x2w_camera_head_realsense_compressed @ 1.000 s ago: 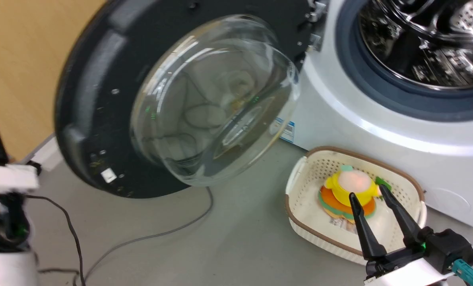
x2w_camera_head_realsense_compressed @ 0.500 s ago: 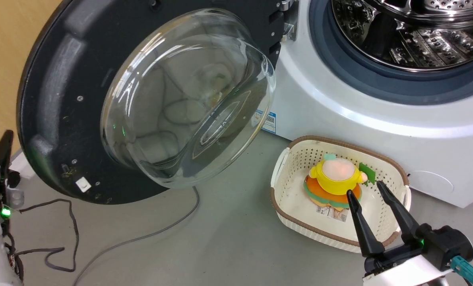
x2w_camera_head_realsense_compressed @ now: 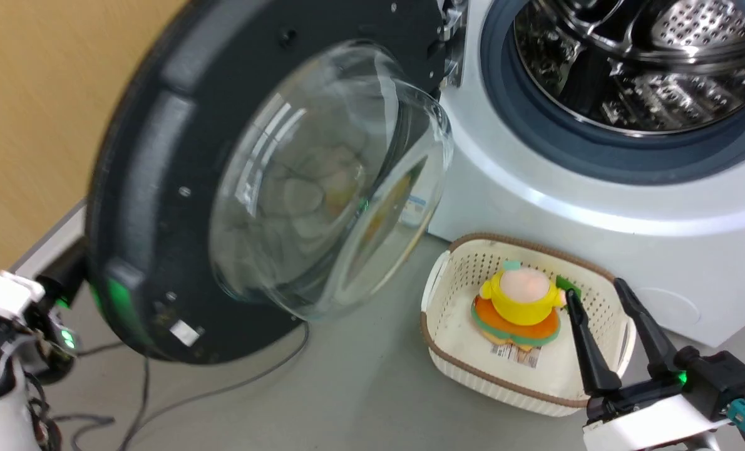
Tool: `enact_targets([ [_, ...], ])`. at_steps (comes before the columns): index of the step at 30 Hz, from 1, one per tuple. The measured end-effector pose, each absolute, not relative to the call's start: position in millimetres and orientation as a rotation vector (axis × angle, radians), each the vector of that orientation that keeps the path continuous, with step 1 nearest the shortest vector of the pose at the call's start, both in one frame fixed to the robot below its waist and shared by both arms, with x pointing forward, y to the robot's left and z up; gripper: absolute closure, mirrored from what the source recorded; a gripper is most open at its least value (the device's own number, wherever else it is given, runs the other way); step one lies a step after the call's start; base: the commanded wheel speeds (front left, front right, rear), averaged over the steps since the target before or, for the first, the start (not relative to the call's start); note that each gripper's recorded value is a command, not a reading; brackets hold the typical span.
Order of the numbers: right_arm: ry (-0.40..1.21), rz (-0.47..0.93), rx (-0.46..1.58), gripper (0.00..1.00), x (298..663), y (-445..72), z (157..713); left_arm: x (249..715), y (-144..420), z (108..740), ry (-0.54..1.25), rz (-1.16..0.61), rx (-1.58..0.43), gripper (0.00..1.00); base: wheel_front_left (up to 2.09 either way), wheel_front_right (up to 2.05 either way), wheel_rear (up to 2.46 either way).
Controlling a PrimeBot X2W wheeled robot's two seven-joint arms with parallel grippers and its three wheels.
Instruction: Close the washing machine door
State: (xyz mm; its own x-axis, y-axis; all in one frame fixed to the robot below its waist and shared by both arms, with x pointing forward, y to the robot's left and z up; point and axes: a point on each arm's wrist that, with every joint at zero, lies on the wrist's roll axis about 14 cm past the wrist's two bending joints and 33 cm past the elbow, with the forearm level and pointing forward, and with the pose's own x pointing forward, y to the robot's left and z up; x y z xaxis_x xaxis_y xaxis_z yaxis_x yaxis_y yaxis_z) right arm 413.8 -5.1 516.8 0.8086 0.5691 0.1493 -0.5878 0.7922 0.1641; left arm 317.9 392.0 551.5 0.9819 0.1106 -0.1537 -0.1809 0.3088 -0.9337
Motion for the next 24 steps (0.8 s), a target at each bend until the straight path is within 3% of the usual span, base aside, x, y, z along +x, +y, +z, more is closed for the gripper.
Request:
enact_targets([
  [24, -0.131, 0.441, 0.198, 0.0, 402.4, -65.1, 529.3, 324.4, 208.1, 536.7, 0.425, -0.278, -1.272, 1.0, 0.0, 0.0, 0.0],
])
